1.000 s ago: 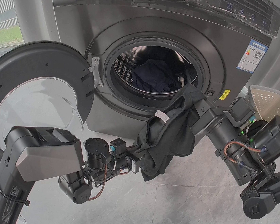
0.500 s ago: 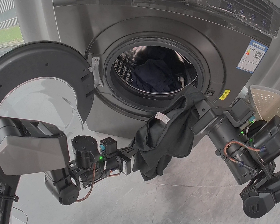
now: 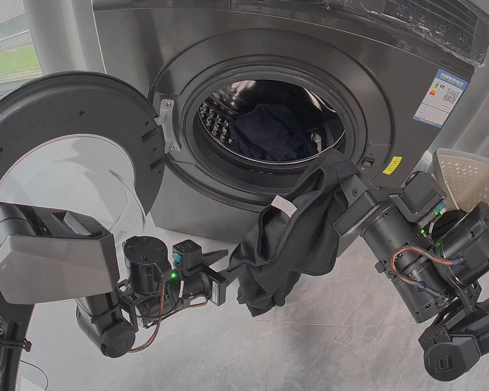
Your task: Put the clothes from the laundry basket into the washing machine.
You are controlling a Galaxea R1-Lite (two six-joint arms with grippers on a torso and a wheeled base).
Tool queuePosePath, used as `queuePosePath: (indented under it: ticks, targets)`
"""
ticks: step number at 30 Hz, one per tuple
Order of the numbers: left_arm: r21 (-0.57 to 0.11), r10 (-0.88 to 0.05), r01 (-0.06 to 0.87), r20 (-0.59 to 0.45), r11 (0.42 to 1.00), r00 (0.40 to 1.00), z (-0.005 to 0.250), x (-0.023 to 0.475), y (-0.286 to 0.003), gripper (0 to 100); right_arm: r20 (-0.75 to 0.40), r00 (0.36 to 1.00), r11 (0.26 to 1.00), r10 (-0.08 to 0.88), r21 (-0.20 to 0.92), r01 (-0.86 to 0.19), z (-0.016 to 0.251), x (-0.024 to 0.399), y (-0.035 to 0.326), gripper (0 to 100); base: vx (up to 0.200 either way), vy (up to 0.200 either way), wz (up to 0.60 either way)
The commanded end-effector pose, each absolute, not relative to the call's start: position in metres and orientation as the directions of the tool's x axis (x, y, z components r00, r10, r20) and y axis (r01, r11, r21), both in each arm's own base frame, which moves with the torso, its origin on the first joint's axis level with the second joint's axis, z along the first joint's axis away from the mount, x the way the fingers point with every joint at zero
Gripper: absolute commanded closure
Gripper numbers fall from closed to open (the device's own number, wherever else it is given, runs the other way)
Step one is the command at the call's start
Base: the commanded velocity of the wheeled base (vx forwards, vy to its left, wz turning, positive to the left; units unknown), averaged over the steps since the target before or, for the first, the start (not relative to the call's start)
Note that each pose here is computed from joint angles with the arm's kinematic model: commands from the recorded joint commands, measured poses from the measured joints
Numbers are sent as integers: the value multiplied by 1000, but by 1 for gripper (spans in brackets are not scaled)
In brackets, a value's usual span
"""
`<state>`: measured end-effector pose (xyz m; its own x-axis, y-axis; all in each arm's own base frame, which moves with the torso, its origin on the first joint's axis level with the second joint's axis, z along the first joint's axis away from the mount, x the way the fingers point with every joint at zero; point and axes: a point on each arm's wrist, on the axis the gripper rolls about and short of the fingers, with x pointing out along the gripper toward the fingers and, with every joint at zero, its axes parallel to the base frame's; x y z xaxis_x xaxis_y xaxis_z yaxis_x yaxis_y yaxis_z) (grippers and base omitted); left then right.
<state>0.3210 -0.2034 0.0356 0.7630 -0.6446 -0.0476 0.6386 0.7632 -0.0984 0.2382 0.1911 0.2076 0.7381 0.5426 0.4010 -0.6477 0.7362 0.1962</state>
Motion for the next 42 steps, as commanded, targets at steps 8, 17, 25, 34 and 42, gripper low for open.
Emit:
queuePosePath:
  ticks: [8,17,25,34,42]
  targets:
    - [-103,-609,602,-61,792,790,28,331,-192,0,405,732,729,548,197,-656,209,237,194,100,0,0,0]
    - [-102,-632,625,-62,774,772,28,326,-199,0,403,733,731,548,197,-654,208,237,195,100,0,0,0]
    - [-101,-648,642,-41,760,760,26,330,-211,0,396,735,731,551,196,-654,205,238,197,100,0,0,0]
    - [-107,-674,668,-29,737,739,27,326,-223,0,396,735,732,551,194,-653,205,238,197,100,0,0,0]
    - [-115,-700,693,-38,712,713,21,324,-230,0,395,733,730,553,194,-655,205,238,197,100,0,0,0]
